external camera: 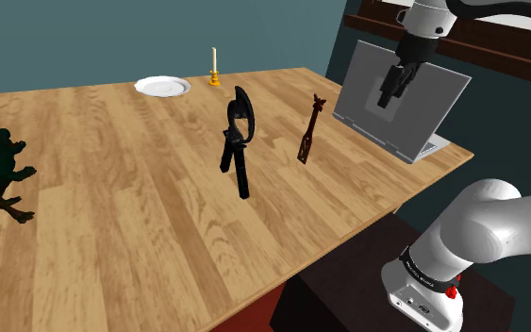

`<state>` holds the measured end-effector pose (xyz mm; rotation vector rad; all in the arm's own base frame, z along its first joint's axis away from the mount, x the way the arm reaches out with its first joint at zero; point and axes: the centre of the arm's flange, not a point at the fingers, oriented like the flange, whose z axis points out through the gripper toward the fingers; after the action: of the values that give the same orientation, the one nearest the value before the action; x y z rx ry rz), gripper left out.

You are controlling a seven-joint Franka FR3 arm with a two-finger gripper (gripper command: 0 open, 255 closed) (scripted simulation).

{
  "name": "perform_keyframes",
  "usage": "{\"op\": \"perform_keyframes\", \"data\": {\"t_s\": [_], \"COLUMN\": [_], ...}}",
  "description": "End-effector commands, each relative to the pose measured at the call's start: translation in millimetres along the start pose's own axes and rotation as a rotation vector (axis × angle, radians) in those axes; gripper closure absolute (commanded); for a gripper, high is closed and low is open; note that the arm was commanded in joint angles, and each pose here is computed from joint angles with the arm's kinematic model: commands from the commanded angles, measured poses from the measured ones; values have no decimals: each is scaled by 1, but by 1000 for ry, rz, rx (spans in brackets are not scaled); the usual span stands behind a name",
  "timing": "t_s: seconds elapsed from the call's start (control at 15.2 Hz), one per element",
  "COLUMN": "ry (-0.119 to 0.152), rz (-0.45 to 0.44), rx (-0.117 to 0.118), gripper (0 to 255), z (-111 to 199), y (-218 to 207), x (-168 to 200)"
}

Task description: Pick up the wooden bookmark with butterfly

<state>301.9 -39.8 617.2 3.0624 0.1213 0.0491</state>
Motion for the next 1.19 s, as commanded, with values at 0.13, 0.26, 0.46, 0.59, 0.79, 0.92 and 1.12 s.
{"op": "perform_keyframes", "data": {"t_s": [0.13,0.26,0.46,0.59,0.79,0.92,1.12], "ry": [-2,-4,-7,-9,-12,-13,-16], "rz": [147,294,514,660,881,1027,1238], "rx": [36,72,125,161,215,251,302], "gripper": [0,0,0,0,0,0,0], "z": [-1,-3,-7,-11,-17,-22,-30], "y": [-21,-41,-70,-88,-111,-123,-136], "x": [0,4,15,25,46,62,88]}}
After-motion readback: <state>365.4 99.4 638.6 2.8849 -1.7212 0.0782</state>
